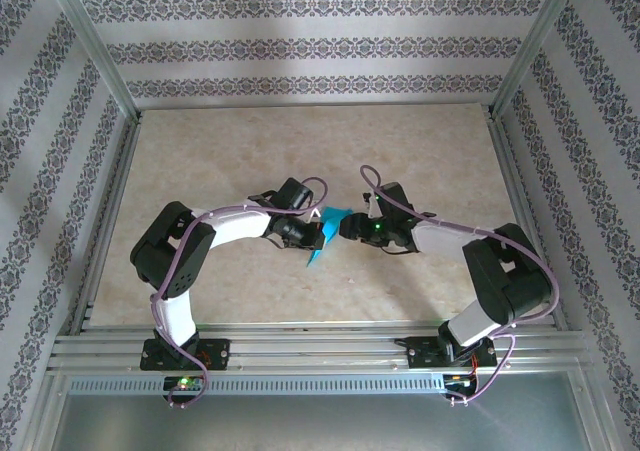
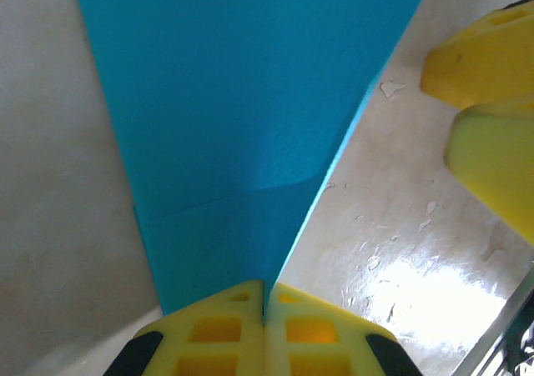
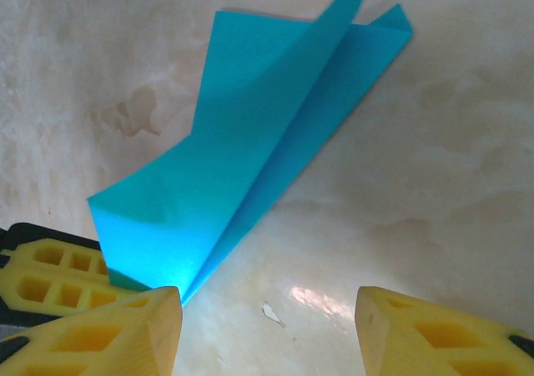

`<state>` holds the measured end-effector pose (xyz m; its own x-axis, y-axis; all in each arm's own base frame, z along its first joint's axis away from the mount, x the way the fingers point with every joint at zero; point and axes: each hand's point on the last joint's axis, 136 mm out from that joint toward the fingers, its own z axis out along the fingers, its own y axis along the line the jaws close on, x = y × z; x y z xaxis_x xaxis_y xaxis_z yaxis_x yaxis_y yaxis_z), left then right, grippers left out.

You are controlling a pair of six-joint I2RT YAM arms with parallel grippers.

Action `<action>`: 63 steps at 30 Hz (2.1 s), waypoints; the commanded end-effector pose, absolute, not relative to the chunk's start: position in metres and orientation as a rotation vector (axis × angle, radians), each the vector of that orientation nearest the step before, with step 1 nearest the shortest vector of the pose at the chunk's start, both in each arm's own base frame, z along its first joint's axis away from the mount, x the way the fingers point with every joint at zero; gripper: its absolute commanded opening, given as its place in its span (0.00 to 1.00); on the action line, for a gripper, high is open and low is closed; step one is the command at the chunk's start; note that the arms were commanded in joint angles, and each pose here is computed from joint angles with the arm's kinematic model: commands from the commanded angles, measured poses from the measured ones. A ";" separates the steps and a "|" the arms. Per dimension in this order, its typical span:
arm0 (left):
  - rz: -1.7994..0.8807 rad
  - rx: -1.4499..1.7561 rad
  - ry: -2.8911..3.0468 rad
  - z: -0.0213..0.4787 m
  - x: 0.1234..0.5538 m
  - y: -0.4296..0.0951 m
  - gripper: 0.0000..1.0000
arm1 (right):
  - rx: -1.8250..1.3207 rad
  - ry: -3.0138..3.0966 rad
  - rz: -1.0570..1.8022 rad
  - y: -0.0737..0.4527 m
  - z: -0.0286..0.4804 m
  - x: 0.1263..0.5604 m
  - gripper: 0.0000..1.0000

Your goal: Fold a paper plane with a square sheet of paper (pick it up from the middle)

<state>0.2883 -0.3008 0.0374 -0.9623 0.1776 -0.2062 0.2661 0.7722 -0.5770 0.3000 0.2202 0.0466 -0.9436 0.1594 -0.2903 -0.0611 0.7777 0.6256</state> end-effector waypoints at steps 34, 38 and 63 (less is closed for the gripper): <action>-1.138 0.164 2.831 0.026 0.293 -0.301 0.00 | 0.060 2.784 0.809 0.237 0.007 0.319 0.66; -1.140 0.153 2.838 0.023 0.292 -0.300 0.00 | 0.086 2.826 0.750 0.232 -0.003 0.317 0.66; -1.166 0.117 2.782 0.036 0.294 -0.296 0.20 | 0.196 3.011 0.462 0.215 -0.044 0.303 0.67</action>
